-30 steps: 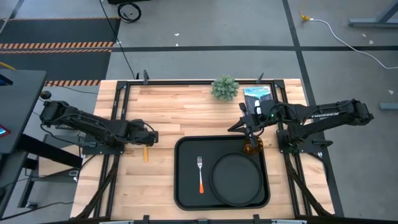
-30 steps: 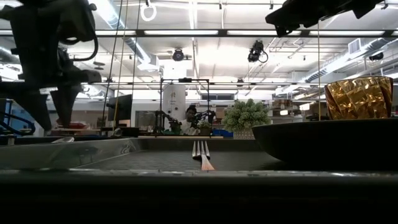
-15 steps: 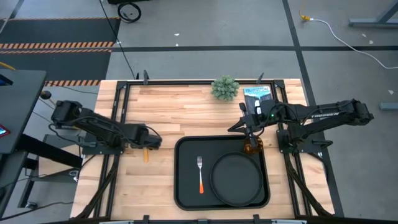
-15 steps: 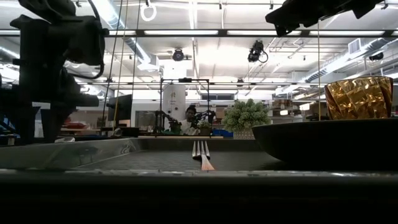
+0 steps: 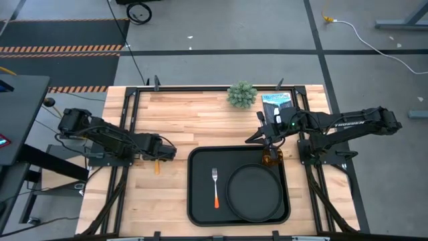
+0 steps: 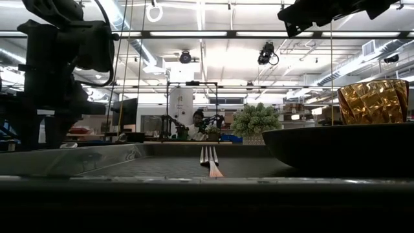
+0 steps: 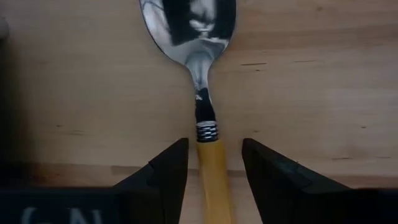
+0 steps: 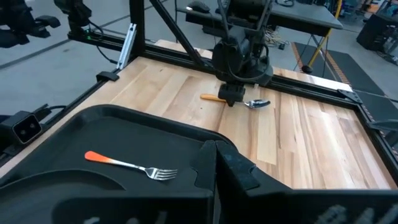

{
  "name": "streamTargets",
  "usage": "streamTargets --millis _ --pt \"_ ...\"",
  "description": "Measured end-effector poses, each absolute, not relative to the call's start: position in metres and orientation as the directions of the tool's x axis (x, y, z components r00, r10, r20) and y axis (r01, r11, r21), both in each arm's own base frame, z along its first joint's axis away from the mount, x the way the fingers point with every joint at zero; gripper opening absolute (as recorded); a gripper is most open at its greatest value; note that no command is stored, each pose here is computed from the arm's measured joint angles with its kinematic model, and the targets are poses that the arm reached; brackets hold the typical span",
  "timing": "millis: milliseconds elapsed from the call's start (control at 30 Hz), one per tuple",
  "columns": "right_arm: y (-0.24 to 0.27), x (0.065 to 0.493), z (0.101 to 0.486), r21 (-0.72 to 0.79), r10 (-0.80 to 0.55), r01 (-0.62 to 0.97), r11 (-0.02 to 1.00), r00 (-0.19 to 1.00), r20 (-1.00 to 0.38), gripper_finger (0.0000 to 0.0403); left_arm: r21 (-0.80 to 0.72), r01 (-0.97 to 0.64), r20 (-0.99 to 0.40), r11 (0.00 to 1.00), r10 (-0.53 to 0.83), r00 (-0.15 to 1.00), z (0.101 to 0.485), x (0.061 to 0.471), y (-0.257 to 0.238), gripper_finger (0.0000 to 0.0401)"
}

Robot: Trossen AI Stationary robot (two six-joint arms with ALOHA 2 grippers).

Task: Pick and place plate/cup/fork/spoon on tray
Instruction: Put the light yellow spoon to the left of the orange fork on the black serving tray

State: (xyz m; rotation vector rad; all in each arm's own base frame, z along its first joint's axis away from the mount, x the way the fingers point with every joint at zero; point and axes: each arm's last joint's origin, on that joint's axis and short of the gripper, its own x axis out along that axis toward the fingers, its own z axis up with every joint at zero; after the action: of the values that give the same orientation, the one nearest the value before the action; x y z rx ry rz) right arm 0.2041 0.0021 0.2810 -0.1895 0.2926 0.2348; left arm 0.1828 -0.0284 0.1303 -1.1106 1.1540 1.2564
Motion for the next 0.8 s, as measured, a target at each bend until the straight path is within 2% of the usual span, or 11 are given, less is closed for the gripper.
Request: streamTargets --millis 400,800 --pt "0.0020 0.2041 0.2811 -0.155 0.200 -0.256 0.954 0.931 -0.306 0.0012 -0.003 -1.000 -0.996 0.026 0.093 0.006 0.1297 0.1850 -0.0289 0.0065" --pt "0.0020 0.2043 0.2816 -0.159 0.200 -0.256 0.954 0.933 -0.300 0.0012 0.000 -0.999 -0.995 0.037 0.105 0.003 0.1326 0.1865 -0.0290 0.0068"
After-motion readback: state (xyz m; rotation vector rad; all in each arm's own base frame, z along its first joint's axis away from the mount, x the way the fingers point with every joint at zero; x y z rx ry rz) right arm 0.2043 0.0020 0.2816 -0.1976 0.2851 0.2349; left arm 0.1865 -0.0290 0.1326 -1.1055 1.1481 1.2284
